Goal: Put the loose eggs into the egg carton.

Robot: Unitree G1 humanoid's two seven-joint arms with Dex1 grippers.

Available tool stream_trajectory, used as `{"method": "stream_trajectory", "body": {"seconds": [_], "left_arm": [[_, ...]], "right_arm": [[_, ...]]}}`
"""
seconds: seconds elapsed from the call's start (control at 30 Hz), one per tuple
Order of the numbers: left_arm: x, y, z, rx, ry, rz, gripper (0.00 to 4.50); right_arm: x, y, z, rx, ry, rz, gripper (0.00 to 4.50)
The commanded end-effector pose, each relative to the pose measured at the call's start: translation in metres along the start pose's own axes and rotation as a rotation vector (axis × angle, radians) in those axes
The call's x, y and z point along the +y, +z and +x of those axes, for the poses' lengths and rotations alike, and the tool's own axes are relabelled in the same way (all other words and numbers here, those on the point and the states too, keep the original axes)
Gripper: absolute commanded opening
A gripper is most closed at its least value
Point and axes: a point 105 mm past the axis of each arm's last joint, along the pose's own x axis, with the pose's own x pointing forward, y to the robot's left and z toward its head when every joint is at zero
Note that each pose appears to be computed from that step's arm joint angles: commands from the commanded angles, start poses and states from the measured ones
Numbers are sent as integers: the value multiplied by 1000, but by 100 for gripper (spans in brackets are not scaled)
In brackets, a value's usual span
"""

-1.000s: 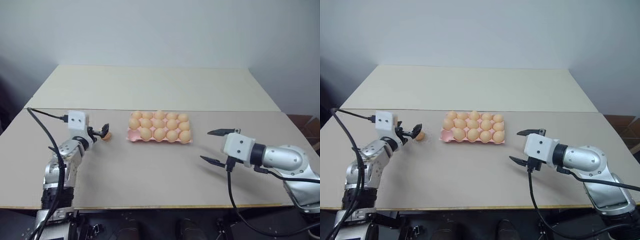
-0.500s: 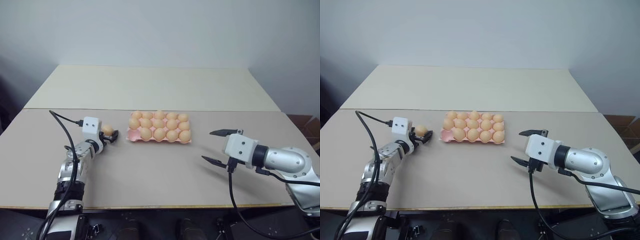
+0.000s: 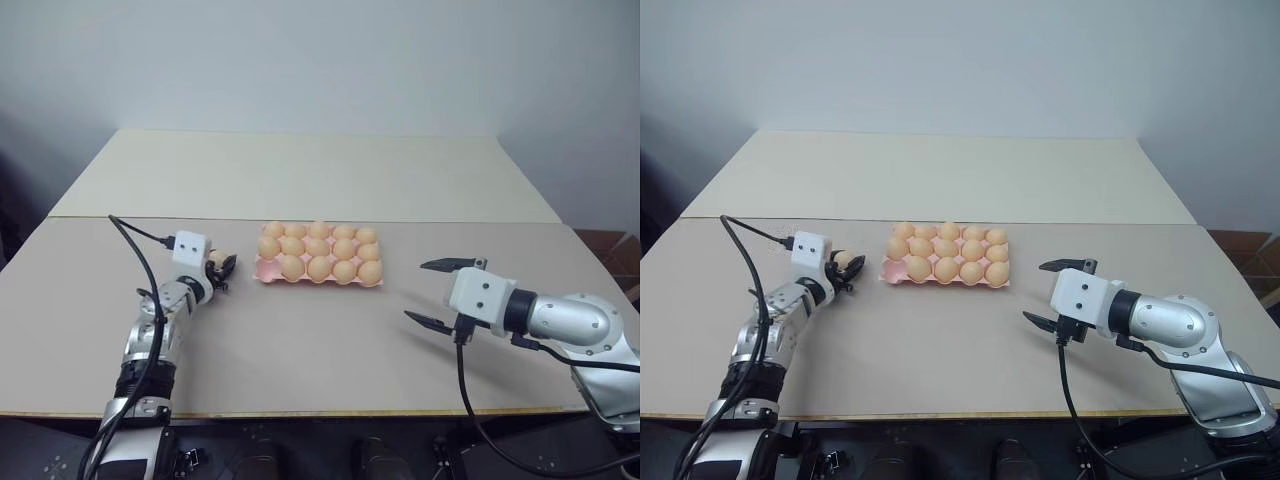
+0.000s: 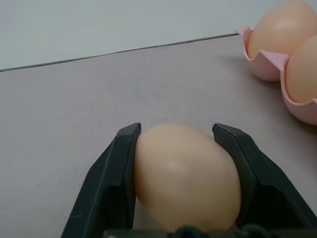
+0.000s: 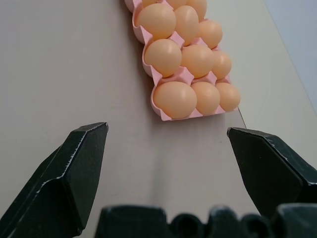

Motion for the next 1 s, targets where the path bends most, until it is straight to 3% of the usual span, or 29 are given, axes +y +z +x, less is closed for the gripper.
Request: {"method": "stream_trajectory", "body": {"seconds": [0.03, 0.2, 0.4, 0.67, 0.9, 1.0], "left_arm": [[-10, 32, -4, -115, -57, 4, 207], [-34, 68, -17, -258, -210, -14, 207], [-58, 71, -20, -237, -380, 3, 207], [-67, 69, -14, -194, -436, -45, 207], [-67, 70, -16, -203, -413, -38, 429], [-61, 73, -21, -226, -397, -42, 444]], "right_arm": [[-9, 7, -5, -8, -41, -35, 450], [-8, 7, -6, -3, -50, -39, 450], [-3, 6, -8, 7, -73, -25, 450], [0, 5, -10, 17, -95, -16, 450], [1, 5, -8, 13, -97, -16, 450], [0, 5, -6, 8, -95, -17, 450]]}}
